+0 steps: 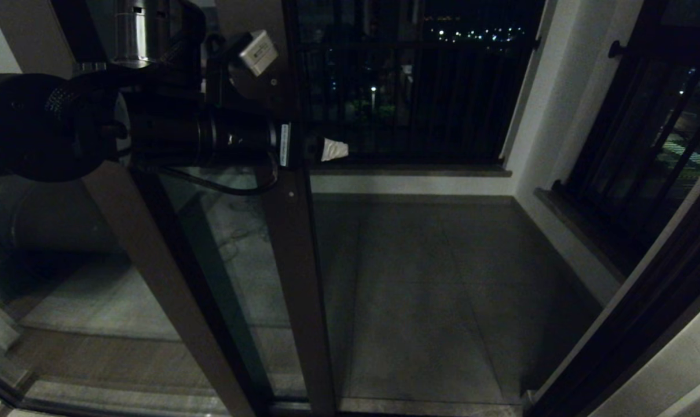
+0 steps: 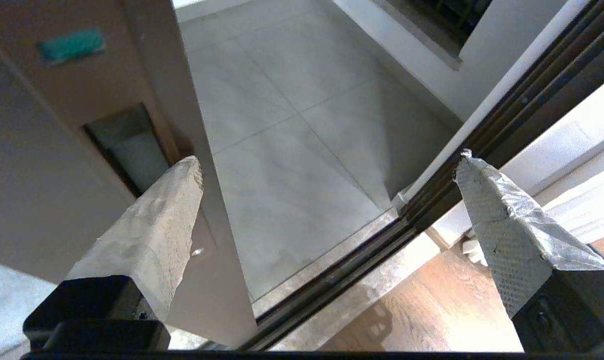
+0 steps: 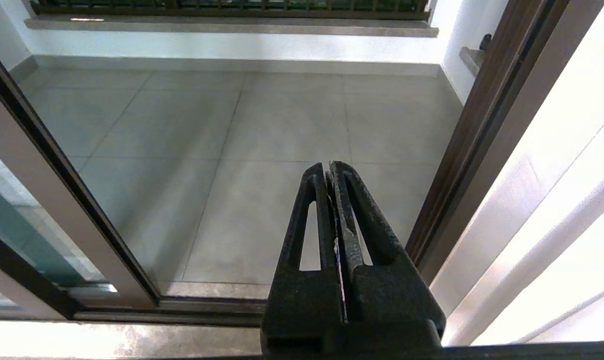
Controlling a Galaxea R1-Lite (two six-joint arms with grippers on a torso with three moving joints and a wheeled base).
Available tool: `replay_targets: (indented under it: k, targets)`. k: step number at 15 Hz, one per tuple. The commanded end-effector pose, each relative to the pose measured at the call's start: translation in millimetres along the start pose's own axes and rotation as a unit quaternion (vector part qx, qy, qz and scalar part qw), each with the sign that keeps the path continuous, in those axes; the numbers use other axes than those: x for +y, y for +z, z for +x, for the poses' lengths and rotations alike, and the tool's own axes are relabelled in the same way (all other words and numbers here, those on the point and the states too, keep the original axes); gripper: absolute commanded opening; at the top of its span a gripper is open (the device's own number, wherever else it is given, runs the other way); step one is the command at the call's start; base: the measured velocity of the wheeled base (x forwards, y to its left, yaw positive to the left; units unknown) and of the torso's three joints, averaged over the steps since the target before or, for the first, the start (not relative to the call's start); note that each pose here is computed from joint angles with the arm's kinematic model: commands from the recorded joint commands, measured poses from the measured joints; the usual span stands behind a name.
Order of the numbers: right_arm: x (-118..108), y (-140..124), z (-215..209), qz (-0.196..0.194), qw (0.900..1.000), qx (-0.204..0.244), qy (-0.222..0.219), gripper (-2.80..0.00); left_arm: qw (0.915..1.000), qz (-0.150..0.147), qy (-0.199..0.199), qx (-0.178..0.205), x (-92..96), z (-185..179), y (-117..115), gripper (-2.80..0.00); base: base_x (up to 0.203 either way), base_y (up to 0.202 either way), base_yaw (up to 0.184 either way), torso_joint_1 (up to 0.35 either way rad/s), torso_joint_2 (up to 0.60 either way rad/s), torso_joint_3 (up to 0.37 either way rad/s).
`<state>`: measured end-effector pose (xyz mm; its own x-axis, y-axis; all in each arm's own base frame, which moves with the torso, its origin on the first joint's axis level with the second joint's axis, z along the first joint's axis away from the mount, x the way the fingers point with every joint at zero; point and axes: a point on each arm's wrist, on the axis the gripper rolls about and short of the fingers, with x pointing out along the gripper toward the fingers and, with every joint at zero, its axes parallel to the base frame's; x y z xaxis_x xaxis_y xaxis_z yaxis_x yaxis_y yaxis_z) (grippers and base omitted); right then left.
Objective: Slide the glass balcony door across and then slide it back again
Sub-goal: Close the slid door
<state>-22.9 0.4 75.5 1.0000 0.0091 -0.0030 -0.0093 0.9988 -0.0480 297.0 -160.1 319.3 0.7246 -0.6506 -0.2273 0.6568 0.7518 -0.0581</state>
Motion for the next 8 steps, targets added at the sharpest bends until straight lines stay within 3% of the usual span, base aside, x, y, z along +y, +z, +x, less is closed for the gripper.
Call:
replay_targets:
  k: [1, 8]
  targets:
    - [0, 0, 0, 0.0, 1.0, 0.001, 0.0, -2.8, 1.0, 0.0, -0.003, 0.001, -1.2, 4, 0, 0.0, 0.0, 0.0, 0.0, 0.0, 0.0, 0.0]
    - [0, 0, 0, 0.0, 1.0, 0.001, 0.0, -2.8, 1.0, -0.006, 0.004, -0.006, -3.2, -21, 3, 0.0, 0.0, 0.0, 0.0, 0.0, 0.0, 0.0]
